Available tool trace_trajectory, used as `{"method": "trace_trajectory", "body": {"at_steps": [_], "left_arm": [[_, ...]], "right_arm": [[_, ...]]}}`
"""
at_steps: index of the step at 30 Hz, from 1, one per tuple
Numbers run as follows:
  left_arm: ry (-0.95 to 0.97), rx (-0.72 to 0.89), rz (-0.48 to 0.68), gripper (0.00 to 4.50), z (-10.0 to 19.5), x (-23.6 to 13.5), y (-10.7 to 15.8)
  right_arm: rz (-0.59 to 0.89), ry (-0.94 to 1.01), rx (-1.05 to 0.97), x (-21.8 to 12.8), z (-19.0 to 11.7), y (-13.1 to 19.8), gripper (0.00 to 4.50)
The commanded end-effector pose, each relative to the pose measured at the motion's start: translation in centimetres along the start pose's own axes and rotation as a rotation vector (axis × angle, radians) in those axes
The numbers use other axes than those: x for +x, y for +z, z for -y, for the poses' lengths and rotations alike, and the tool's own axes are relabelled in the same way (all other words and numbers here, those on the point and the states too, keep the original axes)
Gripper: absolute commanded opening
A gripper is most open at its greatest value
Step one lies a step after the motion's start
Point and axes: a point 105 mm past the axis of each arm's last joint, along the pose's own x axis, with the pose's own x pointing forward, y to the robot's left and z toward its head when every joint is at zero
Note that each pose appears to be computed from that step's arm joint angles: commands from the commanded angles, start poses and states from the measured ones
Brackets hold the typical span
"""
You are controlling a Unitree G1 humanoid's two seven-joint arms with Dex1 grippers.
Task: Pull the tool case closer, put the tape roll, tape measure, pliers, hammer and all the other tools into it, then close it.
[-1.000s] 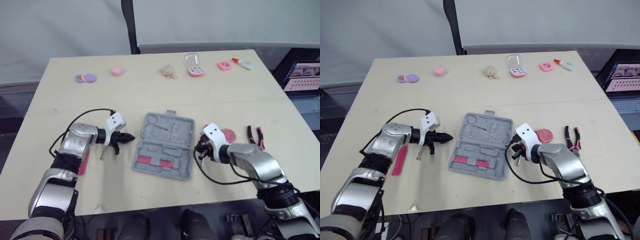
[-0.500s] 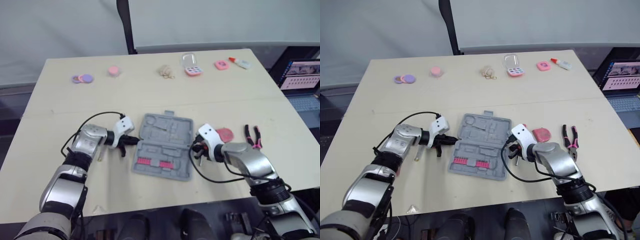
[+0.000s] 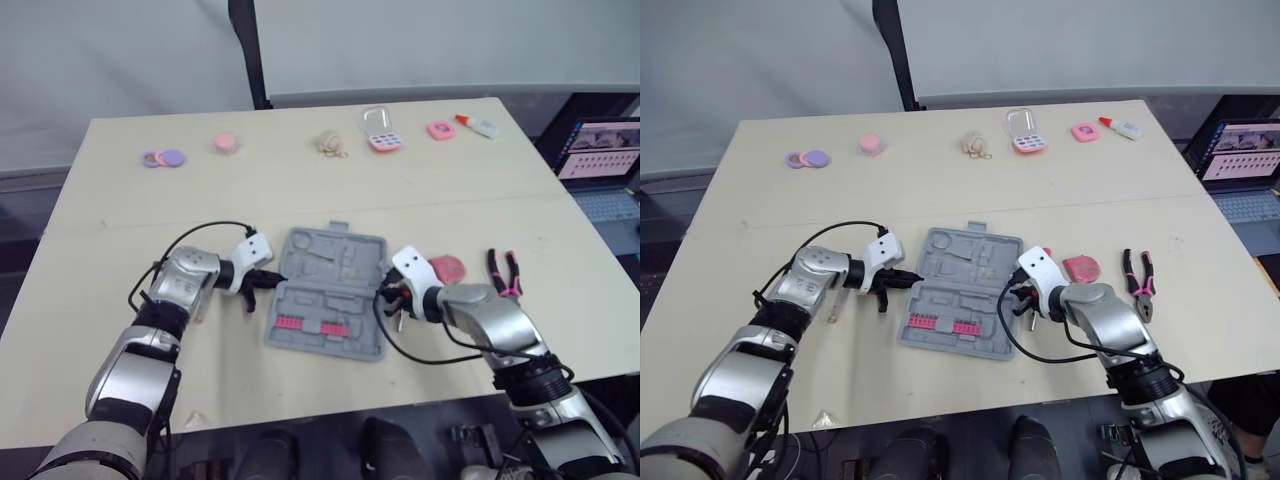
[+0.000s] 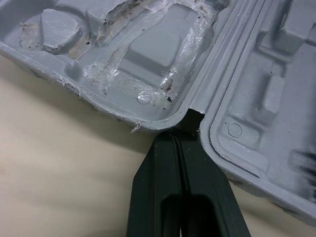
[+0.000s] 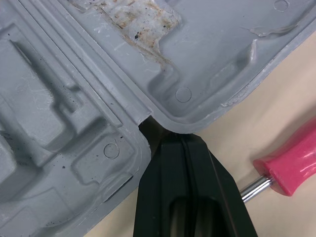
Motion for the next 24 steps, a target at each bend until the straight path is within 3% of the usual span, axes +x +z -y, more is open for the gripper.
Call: {"method": "trace_trajectory", "body": {"at_steps": [1, 24], "left_arm": [[-0.009, 0.013, 0.004, 0.00, 0.4, -0.2, -0.1], [-0.039, -0.039, 0.019, 0.00, 5.4, -2.8, 0.1]], "right_arm": [[-0.002, 0.054, -0.012, 0.6, -1.4, -0.1, 0.03], [-0.008, 0.145, -0.031, -1.0, -4.2, -0.9, 0.03]]}}
